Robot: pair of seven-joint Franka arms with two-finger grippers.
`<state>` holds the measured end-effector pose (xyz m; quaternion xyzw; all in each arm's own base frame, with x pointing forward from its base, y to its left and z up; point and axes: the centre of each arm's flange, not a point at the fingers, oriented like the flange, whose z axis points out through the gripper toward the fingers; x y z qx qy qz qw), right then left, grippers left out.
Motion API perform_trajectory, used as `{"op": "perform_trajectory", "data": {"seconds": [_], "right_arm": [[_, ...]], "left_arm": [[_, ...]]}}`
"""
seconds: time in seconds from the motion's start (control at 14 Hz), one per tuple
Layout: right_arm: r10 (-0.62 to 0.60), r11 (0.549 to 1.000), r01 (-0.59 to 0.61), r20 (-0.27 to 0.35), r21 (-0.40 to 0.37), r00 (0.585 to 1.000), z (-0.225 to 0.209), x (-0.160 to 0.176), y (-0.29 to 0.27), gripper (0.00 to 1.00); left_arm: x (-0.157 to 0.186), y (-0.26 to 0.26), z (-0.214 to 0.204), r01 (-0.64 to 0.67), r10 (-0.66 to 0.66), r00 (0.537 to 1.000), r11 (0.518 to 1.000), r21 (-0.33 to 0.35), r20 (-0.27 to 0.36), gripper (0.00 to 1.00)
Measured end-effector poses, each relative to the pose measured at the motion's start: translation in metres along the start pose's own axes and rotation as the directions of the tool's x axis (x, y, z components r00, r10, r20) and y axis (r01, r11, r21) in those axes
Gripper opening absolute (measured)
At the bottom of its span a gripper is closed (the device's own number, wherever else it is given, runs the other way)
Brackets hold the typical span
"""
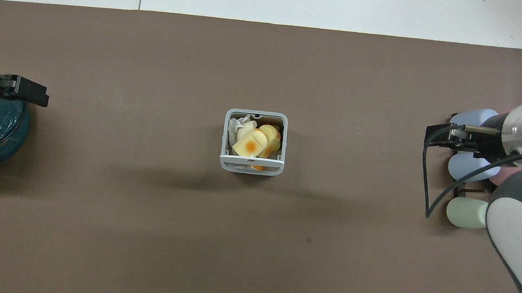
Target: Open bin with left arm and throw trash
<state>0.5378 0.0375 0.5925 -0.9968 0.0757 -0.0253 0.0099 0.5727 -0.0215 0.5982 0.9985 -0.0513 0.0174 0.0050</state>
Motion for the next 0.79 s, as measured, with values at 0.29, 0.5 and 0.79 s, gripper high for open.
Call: {"op": "perform_trajectory", "data": {"seconds": [0.29,0.5,0.79], "right_arm": [[-0.031,1.0,0.031,0.031,-0.005,0.999,-0.0018,-0.0034,0.002,1.0],[-0.079,0.997,0.079,0.037,-0.004,0.996,-0.0013,-0.004,0.0022,1.0],[-0.091,0.996,0.091,0.044,-0.004,0.995,-0.0005,-0.0052,0.0005,1.0]], "left_arm": [[0.0,0.0,0.0,-0.003,0.003,1.0,1.0,0.0,0.0,1.0],[0.0,0.0,0.0,-0.004,0.004,1.0,1.0,0.0,0.0,1.0],[0.0,0.0,0.0,-0.004,0.004,1.0,1.0,0.0,0.0,1.0]]}}
